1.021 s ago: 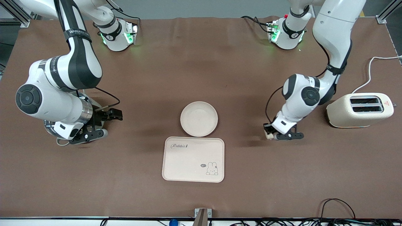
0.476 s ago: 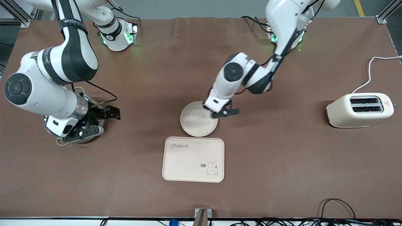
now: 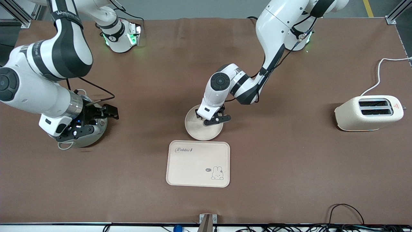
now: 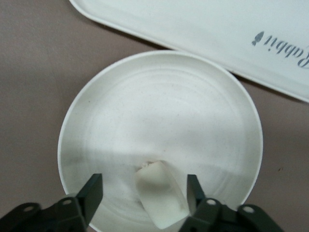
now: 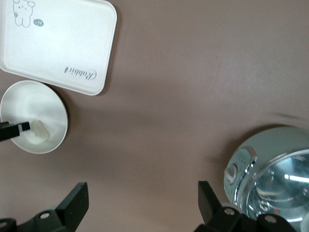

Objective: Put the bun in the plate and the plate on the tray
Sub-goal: 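Carry the bun with the left gripper over the white plate, then release the bun onto the plate and withdraw the left gripper, then reach the right gripper to the plate rim and grasp it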

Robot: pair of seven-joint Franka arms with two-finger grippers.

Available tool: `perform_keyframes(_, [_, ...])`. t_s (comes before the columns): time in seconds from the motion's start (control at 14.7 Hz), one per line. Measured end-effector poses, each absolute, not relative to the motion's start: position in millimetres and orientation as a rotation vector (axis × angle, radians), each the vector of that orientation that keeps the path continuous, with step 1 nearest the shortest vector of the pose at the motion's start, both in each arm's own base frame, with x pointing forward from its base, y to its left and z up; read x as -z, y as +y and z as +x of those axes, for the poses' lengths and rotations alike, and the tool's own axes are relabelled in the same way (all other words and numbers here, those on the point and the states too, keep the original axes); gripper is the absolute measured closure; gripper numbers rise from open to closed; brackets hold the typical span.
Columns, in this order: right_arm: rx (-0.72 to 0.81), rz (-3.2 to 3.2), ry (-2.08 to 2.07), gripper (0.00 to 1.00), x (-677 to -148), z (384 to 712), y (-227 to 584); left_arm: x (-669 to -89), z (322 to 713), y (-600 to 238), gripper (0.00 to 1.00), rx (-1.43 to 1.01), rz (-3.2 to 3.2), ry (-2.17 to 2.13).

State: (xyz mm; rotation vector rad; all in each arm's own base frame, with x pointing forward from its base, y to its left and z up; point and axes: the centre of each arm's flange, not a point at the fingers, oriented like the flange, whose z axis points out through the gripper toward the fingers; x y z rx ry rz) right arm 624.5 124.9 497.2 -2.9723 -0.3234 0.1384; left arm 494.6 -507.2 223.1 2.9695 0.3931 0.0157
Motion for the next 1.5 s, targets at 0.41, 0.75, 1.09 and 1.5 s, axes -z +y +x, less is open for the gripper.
perform_keyframes(0.41, [-0.117,-2.959,-0.288,0.0,-519,620,106,-317,566,-423,0.0,-0.105,3.166,0.143])
perform_keyframes(0.75, [-0.262,-2.914,-0.371,0.0,-444,623,171,-445,631,-254,0.0,-0.168,3.205,0.01])
perform_keyframes(1.09, [-0.339,-2.85,-0.374,0.0,-367,628,224,-547,611,-145,0.0,-0.076,3.197,-0.116])
perform_keyframes(1.5, [-0.23,-2.829,-0.445,0.02,-308,619,306,-643,558,-86,0.0,-0.137,3.207,-0.195])
